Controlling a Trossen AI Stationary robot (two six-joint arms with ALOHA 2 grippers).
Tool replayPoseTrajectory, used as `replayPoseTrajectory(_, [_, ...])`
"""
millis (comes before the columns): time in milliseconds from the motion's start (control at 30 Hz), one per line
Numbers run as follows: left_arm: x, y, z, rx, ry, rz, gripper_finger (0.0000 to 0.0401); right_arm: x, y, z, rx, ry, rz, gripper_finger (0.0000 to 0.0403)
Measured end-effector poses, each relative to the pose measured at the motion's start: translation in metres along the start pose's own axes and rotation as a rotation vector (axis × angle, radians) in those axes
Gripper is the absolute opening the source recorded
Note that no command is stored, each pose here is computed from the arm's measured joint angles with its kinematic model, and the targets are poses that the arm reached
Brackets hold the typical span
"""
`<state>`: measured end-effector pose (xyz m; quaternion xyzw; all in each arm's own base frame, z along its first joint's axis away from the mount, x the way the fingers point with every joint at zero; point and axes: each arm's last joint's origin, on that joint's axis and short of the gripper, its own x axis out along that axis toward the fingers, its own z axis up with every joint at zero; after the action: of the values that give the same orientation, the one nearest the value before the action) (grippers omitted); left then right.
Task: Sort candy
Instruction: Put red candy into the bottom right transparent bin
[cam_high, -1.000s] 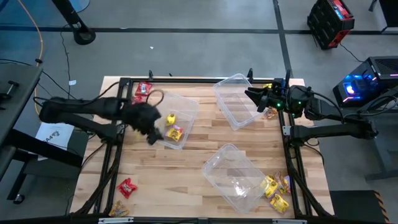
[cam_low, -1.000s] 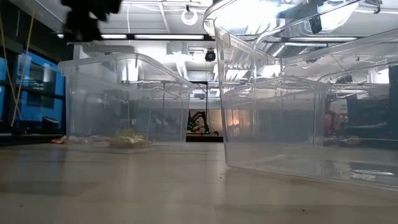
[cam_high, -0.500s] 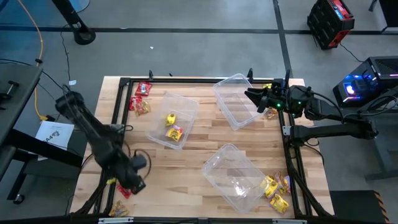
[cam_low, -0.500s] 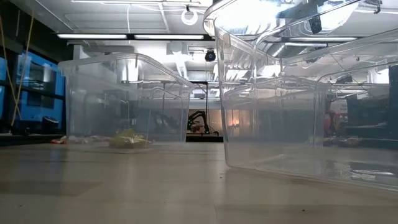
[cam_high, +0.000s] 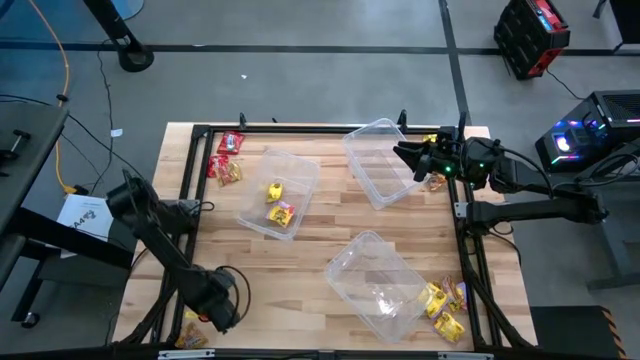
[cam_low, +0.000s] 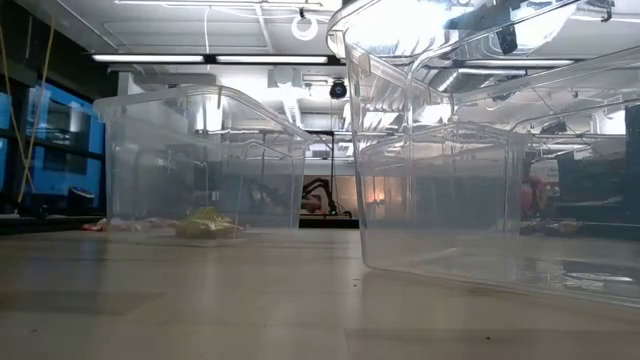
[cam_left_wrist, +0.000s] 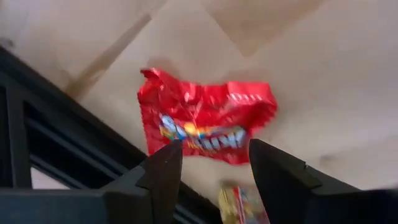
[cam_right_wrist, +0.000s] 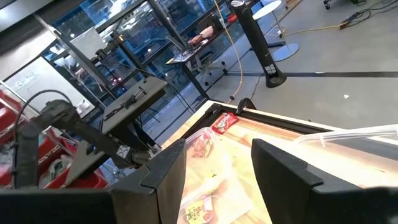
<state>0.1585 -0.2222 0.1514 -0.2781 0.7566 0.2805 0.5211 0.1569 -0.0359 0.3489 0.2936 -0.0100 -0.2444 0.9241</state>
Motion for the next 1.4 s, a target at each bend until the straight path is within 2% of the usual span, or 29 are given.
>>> replayPoseTrajectory(67, [0.008, -0.002, 0.002, 0.018, -0.017, 0.03, 0.0169, 0.0, 0.0, 0.0, -0.002, 0.0, -0.001, 0.0177])
replayPoseTrajectory(133, [0.014, -0.004, 0.004, 0.034, -0.016, 0.058, 0.014, 0.0, 0.0, 0.0, -0.004, 0.0, -0.001, 0.0177])
replayPoseTrajectory(267, [0.015, -0.008, 0.011, 0.072, -0.007, 0.057, 0.0034, 0.0, 0.0, 0.0, 0.0, 0.001, -0.001, 0.0177])
replayPoseTrajectory(300, [0.011, -0.006, 0.014, 0.087, -0.024, 0.046, 0.0022, 0.0, 0.0, 0.0, 0.002, 0.001, -0.001, 0.0177])
replayPoseTrajectory(367, [-0.005, -0.001, 0.022, 0.087, -0.119, 0.014, 0.0023, 0.0, 0.0, 0.0, 0.004, 0.001, -0.001, 0.0177])
replayPoseTrajectory(433, [-0.035, 0.007, 0.027, 0.097, -0.225, -0.047, 0.0026, 0.0, 0.0, 0.0, 0.006, 0.001, 0.0, 0.0177])
replayPoseTrajectory(633, [-0.135, 0.044, 0.05, 0.181, -0.718, -0.341, 0.0014, 0.0, 0.0, 0.0, 0.03, 0.005, 0.006, 0.0177])
replayPoseTrajectory(767, [-0.178, 0.057, 0.075, 0.396, -0.981, -0.434, 0.0009, 0.0, 0.0, 0.0, 0.03, 0.005, 0.006, 0.0177])
replayPoseTrajectory(900, [-0.202, 0.053, 0.115, 0.645, -1.165, -0.43, 0.0012, 0.0, 0.0, 0.0, 0.03, 0.004, 0.006, 0.0177])
replayPoseTrajectory(1033, [-0.208, 0.037, 0.166, 0.82, -1.262, -0.479, 0.0013, 0.0, 0.0, 0.0, 0.026, 0.004, 0.006, 0.0177])
replayPoseTrajectory(1200, [-0.208, 0.015, 0.216, 0.948, -1.347, -0.714, 0.0015, 0.0, 0.0, 0.0, 0.023, -0.002, -0.002, 0.0177])
replayPoseTrajectory(1300, [-0.211, -0.003, 0.233, 1.012, -1.296, -0.882, 0.0017, 0.0, 0.0, 0.0, 0.022, -0.012, -0.016, 0.0177])
replayPoseTrajectory(1400, [-0.212, -0.021, 0.241, 1.057, -1.203, -0.969, 0.0023, 0.0, -0.001, 0.0, 0.023, -0.015, -0.019, 0.0177])
